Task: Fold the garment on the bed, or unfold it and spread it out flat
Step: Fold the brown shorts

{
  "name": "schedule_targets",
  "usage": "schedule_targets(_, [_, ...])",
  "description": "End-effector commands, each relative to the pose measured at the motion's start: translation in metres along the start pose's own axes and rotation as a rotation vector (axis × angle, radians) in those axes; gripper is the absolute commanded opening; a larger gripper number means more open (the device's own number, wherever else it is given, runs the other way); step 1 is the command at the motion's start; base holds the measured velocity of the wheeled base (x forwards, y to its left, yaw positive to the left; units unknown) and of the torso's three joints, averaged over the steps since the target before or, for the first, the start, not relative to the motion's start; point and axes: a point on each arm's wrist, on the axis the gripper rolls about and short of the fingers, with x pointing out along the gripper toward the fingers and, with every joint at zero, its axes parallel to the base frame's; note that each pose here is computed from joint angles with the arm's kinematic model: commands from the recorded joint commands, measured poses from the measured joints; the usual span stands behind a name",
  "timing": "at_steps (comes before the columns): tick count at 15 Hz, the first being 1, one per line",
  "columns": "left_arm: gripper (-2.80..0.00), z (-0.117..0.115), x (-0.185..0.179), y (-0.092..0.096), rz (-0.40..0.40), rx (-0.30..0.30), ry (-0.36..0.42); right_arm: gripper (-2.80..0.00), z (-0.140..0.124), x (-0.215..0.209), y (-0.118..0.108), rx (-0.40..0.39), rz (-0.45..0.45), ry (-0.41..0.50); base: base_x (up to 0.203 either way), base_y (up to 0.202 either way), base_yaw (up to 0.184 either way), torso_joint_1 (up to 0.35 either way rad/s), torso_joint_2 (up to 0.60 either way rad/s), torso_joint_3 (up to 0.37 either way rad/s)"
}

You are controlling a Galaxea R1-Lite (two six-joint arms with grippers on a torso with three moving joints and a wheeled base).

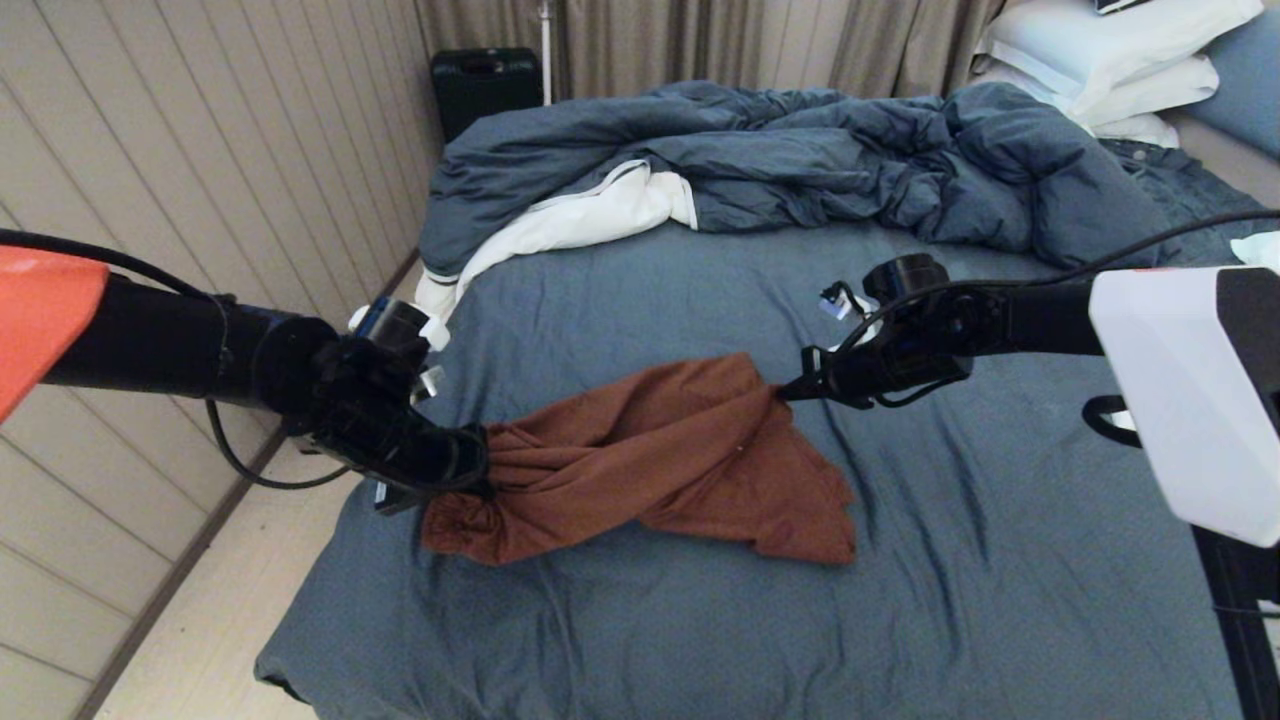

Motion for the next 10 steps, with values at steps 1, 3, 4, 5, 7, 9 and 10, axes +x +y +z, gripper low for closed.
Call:
schedule_targets(1, [-2.8, 0.013, -0.023, -0.001, -0.025, -0.009, -0.075, -2.8, 0.003, -0.002, 0.005, -0.014, 0.01, -0.02, 0.0, 0.0, 0.0, 0.0, 0.0, 0.0])
schedule_targets(3, [-2.8, 0.018, -0.021, 0.003, -0.023, -0.018, -0.087, -2.8, 0.005, -0.002, 0.007, -0.02, 0.015, -0.035, 0.0, 0.0, 0.0, 0.0, 0.0, 0.0])
schedule_targets(4, [-2.8, 0.022, -0.018, 0.005, -0.02, -0.024, -0.09, -2.8, 0.005, -0.001, 0.007, -0.022, 0.016, -0.042, 0.0, 0.0, 0.0, 0.0, 0.0, 0.0])
schedule_targets(5, [-2.8, 0.026, -0.014, 0.008, -0.015, -0.031, -0.089, -2.8, 0.006, 0.001, 0.008, -0.027, 0.02, -0.053, 0.0, 0.0, 0.0, 0.0, 0.0, 0.0])
schedule_targets(7, [-2.8, 0.03, -0.008, 0.009, -0.012, -0.036, -0.085, -2.8, 0.006, 0.002, 0.008, -0.031, 0.021, -0.058, 0.0, 0.0, 0.0, 0.0, 0.0, 0.0])
schedule_targets(9, [-2.8, 0.026, -0.008, 0.01, -0.008, -0.039, -0.069, -2.8, 0.006, 0.0, 0.009, -0.027, 0.021, -0.052, 0.0, 0.0, 0.0, 0.0, 0.0, 0.0])
schedule_targets(10, [-2.8, 0.021, -0.007, 0.012, -0.007, -0.041, -0.045, -2.8, 0.004, -0.003, 0.01, -0.014, 0.017, -0.028, 0.0, 0.0, 0.0, 0.0, 0.0, 0.0])
